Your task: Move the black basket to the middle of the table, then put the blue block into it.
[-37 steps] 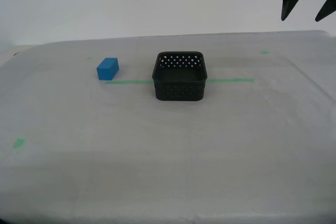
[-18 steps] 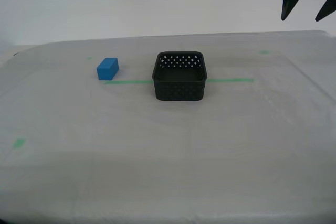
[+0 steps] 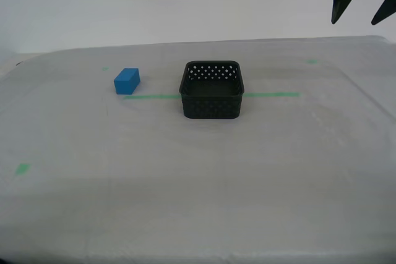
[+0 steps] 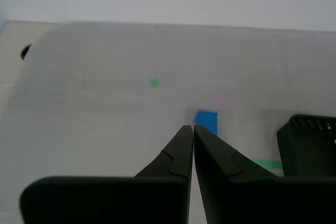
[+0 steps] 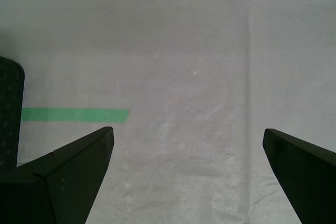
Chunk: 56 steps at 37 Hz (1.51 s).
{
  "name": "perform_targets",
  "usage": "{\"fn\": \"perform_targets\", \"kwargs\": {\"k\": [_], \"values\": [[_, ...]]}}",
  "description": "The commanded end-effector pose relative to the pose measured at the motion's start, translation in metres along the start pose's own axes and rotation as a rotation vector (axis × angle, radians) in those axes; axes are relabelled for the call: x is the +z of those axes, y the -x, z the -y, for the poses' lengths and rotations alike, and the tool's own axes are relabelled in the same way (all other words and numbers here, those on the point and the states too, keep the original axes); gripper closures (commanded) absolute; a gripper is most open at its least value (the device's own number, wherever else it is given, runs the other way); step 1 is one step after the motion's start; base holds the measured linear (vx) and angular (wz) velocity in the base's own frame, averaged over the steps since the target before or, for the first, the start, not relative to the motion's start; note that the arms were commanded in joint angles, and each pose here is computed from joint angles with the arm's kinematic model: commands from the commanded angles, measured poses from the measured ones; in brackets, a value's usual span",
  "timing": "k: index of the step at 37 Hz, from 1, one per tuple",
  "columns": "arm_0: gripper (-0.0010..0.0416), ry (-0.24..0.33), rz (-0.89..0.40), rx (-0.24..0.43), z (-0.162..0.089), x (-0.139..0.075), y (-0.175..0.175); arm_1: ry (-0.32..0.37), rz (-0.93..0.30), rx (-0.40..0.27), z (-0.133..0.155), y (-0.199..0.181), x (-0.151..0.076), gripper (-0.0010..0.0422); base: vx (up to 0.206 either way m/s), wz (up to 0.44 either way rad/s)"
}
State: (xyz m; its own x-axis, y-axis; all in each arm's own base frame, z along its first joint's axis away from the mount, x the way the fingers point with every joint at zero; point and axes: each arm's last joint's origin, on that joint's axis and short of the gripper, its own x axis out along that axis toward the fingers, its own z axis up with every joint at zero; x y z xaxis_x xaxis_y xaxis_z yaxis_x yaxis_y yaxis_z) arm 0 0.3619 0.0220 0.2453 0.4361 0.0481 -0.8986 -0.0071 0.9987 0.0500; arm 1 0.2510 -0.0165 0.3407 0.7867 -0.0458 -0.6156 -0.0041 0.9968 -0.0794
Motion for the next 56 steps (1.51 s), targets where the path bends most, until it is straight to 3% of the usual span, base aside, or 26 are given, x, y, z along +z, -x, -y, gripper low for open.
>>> {"fn": "perform_targets", "kwargs": {"k": [1,19,31,40,56], "values": [[0.0007,0.001,0.000,0.000,0.000,0.000,0.000,0.000,-0.051,-0.012,0.007,-0.008,0.006,0.0412,0.000,0.000],[0.0007,0.001,0.001,0.000,0.000,0.000,0.000,-0.052,-0.278,-0.033,0.034,-0.053,0.034,0.0412,0.000,0.000],[0.0007,0.001,0.000,0.000,0.000,0.000,0.000,-0.077,-0.357,-0.030,0.042,-0.074,0.055,0.0395,0.000,0.000],[0.0007,0.001,0.000,0.000,0.000,0.000,0.000,-0.089,-0.347,-0.031,0.044,-0.078,0.060,0.0289,0.000,0.000],[0.0007,0.000,0.001,0.000,0.000,0.000,0.000,-0.087,-0.337,-0.001,0.043,-0.079,0.061,0.0000,0.000,0.000]]}}
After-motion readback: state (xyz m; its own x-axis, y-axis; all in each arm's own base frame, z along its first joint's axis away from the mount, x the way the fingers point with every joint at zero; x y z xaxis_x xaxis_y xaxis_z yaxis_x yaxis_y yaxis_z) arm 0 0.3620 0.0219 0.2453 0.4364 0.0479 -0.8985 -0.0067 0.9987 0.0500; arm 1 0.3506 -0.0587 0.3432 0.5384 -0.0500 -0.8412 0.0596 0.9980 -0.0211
